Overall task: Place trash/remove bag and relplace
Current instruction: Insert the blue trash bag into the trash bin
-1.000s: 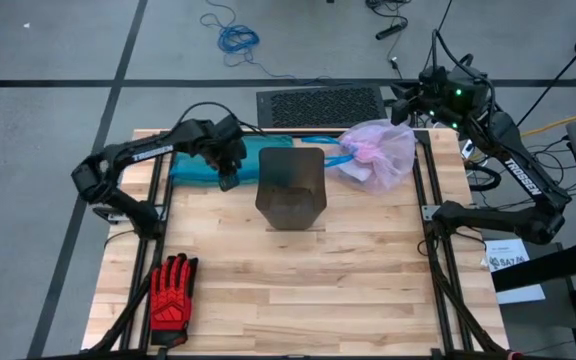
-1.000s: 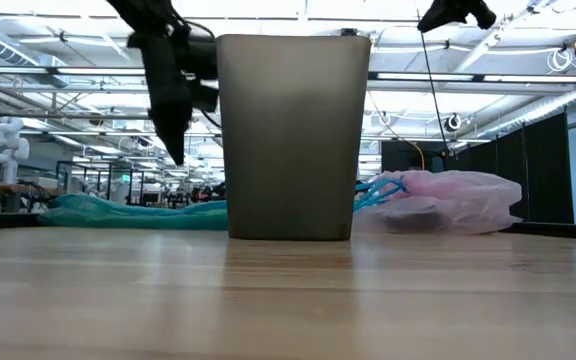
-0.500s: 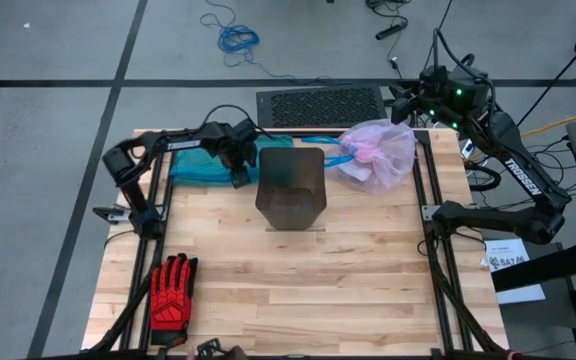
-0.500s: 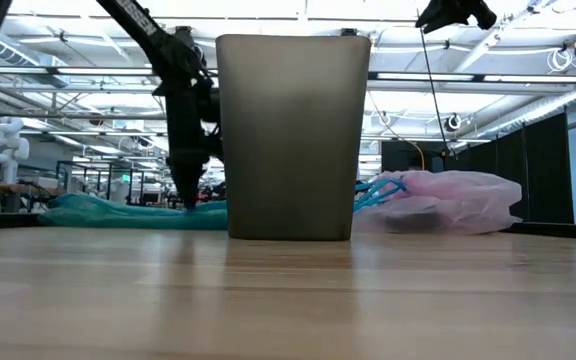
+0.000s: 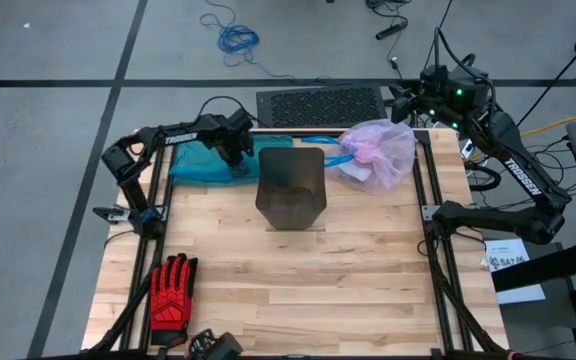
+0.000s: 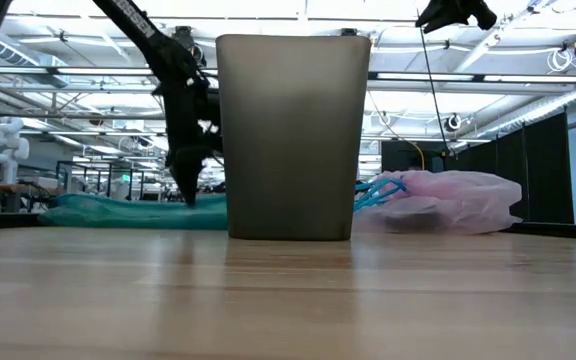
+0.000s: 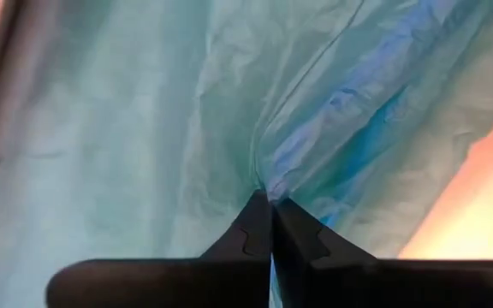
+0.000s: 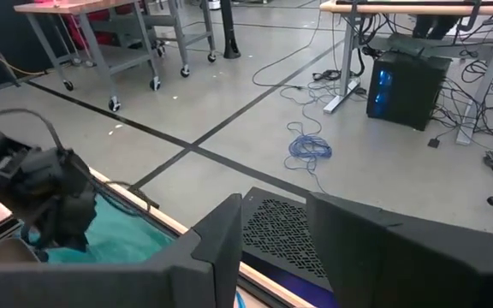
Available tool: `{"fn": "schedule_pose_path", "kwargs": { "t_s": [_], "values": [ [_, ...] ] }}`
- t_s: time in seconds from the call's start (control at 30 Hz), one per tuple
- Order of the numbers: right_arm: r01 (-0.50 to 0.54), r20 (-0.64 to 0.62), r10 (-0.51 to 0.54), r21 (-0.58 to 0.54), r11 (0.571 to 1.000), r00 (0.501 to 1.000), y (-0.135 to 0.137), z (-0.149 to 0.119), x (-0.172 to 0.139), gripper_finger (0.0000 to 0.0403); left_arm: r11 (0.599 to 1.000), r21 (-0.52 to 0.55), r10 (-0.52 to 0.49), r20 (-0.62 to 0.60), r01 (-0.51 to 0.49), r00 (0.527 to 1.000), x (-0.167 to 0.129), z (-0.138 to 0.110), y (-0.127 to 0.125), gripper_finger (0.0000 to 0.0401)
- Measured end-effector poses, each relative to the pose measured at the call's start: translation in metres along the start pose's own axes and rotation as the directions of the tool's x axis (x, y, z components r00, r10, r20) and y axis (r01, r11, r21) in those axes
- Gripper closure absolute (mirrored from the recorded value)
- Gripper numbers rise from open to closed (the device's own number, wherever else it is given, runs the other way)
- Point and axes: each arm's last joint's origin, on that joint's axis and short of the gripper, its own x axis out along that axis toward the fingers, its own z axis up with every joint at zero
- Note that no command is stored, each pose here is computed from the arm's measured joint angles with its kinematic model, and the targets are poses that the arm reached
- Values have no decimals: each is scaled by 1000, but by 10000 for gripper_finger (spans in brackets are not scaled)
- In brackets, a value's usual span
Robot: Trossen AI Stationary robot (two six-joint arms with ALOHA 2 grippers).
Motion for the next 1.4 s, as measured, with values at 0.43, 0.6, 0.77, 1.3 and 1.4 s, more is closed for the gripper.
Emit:
{"fn": "schedule_pose_path", "kwargs": {
  "t_s": [0.43, 0.6, 0.77, 1.3, 1.4],
  "values": [
    [-126, 109, 130, -40, 991, 986, 5, 12, -2, 277, 976, -96, 212, 238, -194, 948, -164, -11, 13, 400],
    [-202, 149, 208, -54, 978, 967, 9, 16, -3, 277, 951, -164, 304, 353, -261, 885, -233, -23, 12, 400],
    [-295, 192, 298, -46, 954, 935, 20, 20, -3, 277, 933, -238, 352, 460, -269, 815, -289, -32, 7, 401],
    [-567, 198, 545, 72, 821, 815, 126, 0, 43, 277, 922, -360, 371, 725, -141, 580, -381, -59, -13, 401],
    [-535, 225, 507, 87, 840, 832, 159, -13, 59, 270, 923, -359, 375, 757, -138, 536, -389, -59, -14, 401]
  ]
}}
